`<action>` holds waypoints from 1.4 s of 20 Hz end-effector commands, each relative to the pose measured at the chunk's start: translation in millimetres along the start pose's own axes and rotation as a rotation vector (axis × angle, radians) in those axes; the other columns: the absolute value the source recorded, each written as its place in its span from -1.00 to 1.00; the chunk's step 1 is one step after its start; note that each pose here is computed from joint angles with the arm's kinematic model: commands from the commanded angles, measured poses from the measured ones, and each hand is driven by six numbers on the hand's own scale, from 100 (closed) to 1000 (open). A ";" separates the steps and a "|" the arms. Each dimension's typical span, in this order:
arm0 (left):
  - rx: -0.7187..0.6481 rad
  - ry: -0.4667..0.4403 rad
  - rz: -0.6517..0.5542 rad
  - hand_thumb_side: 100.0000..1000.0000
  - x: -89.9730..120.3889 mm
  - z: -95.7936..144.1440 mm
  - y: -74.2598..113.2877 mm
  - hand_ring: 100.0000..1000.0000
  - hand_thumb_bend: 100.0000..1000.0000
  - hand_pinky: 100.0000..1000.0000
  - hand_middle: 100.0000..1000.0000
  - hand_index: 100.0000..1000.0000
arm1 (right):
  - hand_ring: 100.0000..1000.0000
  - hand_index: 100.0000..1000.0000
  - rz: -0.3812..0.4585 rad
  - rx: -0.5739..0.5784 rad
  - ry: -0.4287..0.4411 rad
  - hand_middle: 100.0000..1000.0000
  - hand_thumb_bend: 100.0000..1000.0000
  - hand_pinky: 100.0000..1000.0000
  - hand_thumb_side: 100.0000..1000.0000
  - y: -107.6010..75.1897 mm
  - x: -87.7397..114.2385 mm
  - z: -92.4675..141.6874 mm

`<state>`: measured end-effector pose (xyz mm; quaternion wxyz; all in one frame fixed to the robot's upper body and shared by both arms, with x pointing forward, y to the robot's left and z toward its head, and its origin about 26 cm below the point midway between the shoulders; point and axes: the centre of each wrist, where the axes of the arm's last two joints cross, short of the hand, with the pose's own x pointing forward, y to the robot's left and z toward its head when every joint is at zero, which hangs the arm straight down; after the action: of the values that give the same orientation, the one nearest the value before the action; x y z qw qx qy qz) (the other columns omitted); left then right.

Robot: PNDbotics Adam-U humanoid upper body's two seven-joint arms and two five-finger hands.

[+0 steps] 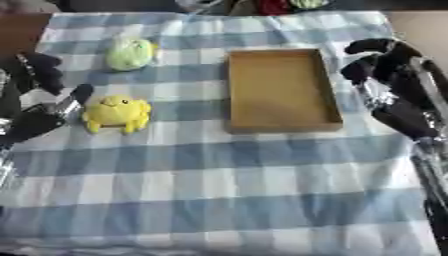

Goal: Pick up objects on the table and place them in the box.

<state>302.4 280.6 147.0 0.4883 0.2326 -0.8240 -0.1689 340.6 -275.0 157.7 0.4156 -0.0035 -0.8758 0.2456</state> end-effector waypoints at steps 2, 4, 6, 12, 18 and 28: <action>-0.062 -0.049 -0.109 -0.54 9.7 -7.4 18.7 -0.06 0.35 -0.04 -0.03 0.34 | 0.16 0.49 0.025 0.001 -0.023 0.35 -0.84 0.19 -0.22 -5.8 7.2 -2.5; -0.104 -0.053 -0.162 -0.62 11.9 -9.7 23.7 -0.06 0.32 -0.03 -0.02 0.36 | 0.16 0.49 0.025 0.003 -0.023 0.35 -0.84 0.19 -0.22 -5.8 7.2 -2.6; -0.145 -0.055 -0.220 -0.70 14.8 -12.4 28.9 -0.05 0.31 -0.01 -0.01 0.37 | 0.16 0.49 0.026 0.004 -0.022 0.35 -0.84 0.19 -0.22 -5.9 7.1 -2.5; -0.274 -0.059 -0.413 -0.90 28.3 -24.8 45.3 -0.03 0.24 0.05 0.01 0.42 | 0.16 0.49 0.026 0.009 -0.023 0.35 -0.84 0.19 -0.21 -5.7 7.4 -3.2; -0.451 -0.095 -0.588 -0.88 49.0 -43.7 56.1 0.03 0.26 0.16 0.08 0.47 | 0.16 0.49 0.025 0.018 -0.023 0.35 -0.84 0.19 -0.22 -4.7 7.3 -3.6; -0.780 -0.084 -0.743 -0.91 61.1 -76.1 58.7 0.10 0.22 0.26 0.16 0.48 | 0.16 0.49 0.022 0.032 -0.019 0.35 -0.84 0.19 -0.21 -3.1 6.6 -3.8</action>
<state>330.8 286.6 248.4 0.4141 0.2936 -0.5990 -0.6193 340.0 -272.3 155.3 0.4193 0.0027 -0.8716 0.2539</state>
